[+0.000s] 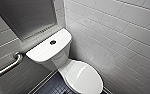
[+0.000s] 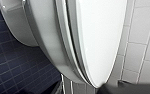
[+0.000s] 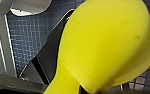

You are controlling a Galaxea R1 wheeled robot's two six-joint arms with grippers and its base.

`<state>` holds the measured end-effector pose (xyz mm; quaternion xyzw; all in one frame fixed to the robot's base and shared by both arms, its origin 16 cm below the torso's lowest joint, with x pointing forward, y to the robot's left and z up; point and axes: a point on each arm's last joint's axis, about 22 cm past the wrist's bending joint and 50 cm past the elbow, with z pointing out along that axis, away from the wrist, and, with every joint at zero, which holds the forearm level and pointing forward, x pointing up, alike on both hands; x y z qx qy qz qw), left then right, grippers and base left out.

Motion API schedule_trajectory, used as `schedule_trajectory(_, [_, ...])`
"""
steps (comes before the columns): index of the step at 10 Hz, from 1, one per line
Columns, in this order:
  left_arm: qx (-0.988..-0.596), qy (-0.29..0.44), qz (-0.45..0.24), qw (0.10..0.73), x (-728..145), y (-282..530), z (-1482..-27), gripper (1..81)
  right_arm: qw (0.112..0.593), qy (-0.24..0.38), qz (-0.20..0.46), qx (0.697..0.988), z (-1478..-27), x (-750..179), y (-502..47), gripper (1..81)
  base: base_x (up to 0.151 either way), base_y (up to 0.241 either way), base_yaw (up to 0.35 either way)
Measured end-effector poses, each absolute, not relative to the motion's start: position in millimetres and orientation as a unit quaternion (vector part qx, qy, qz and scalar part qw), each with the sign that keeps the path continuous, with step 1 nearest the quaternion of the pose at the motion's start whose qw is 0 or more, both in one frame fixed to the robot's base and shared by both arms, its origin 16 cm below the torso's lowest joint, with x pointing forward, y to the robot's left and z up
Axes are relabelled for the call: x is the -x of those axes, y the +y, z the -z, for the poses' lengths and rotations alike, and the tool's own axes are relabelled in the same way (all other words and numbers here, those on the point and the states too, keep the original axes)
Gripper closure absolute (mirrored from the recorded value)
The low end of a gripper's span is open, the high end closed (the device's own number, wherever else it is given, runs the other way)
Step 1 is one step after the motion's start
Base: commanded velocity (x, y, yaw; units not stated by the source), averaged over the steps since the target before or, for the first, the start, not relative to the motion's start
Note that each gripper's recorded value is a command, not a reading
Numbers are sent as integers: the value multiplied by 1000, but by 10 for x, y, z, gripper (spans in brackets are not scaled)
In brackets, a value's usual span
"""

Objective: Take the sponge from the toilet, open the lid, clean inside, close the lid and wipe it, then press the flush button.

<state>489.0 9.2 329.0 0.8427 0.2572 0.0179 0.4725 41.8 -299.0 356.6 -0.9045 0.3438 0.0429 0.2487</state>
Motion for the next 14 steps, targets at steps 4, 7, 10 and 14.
schedule_trajectory(4, [-835,284,-33,470,-5009,108,-3212,10,253,346,-43,902,-3555,-422,-2906,811,0,0,0])
schedule_trajectory(7, [-829,292,-29,477,-5096,-76,-3175,10,250,348,-52,902,-3559,-378,-2906,811,0,0,0])
schedule_trajectory(10, [-825,289,-34,484,-5207,-150,-3223,10,250,349,-52,902,-3555,-387,-2905,811,0,0,0])
schedule_trajectory(14, [-827,291,-38,479,-5223,-168,-3163,10,253,350,-53,900,-3565,-393,-2876,811,0,0,0])
